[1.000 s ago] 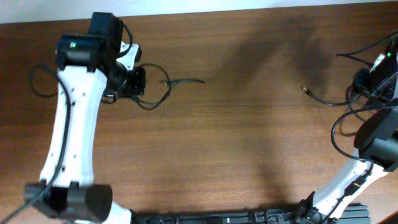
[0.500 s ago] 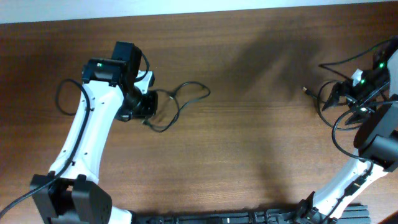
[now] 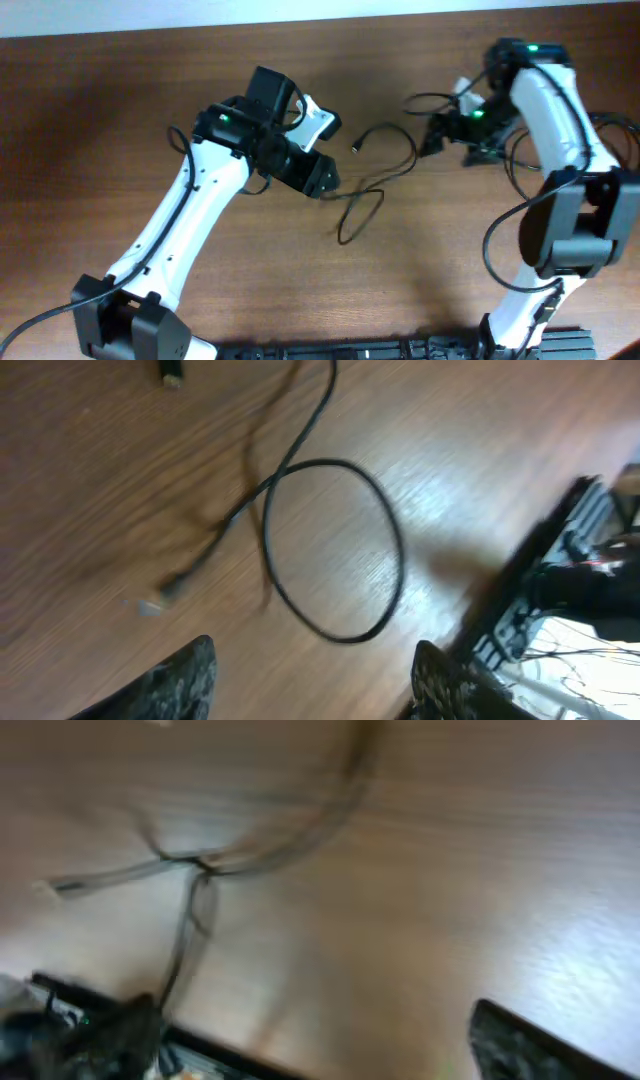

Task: Untangle cables

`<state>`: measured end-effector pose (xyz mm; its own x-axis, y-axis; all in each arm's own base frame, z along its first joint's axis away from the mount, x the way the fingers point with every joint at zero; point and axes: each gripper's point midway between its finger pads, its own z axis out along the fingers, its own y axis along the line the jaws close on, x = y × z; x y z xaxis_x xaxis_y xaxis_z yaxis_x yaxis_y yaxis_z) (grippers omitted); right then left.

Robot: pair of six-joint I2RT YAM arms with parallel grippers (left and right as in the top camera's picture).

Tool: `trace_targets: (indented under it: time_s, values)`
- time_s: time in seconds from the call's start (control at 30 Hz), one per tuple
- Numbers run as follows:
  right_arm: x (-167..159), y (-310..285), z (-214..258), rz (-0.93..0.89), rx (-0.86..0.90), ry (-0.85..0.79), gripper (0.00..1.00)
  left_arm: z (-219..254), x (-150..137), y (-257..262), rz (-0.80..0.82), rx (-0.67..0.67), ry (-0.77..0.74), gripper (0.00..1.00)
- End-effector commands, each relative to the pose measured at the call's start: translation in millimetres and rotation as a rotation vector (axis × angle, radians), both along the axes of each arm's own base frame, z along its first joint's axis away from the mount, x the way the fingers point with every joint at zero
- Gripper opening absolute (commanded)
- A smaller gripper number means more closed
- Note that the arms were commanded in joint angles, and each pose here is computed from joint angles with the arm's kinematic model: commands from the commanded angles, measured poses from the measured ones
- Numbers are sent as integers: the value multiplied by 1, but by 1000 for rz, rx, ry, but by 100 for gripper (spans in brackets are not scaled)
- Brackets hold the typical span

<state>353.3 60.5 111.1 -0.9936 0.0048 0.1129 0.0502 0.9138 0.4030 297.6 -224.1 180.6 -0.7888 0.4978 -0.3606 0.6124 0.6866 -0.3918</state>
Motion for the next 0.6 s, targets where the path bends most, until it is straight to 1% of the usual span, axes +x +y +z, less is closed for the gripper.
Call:
trace_targets:
  time_s: [0.0,0.03,0.1,0.13,0.2,0.3,0.4,0.47,0.5,0.57]
  values:
    - [3,54,4,85,55,-47,100,-8,13,23,46,142,-71,43]
    - [3,62,-1,75,17,-40,100,-9,16,29,75,167,-76,40]
    - [3,64,-13,1,-139,-16,100,-13,26,47,162,247,-92,33]
    - [2,65,-17,-22,-192,-8,99,-15,32,60,217,291,-99,32]
    - [-4,75,-20,-25,-221,4,99,-15,38,80,277,342,-107,31]
    - [-14,82,-26,3,-229,24,99,-11,47,104,351,341,-107,30]
    - [-26,79,-48,-6,-241,65,99,-11,54,125,437,335,-84,31]
    - [-33,78,-68,-46,-242,85,99,-10,56,127,469,294,-60,31]
    - [-32,78,-74,-47,-238,75,98,-10,56,126,467,276,-55,31]
    - [-28,79,-87,-74,-234,51,92,-9,57,125,466,273,-58,31]
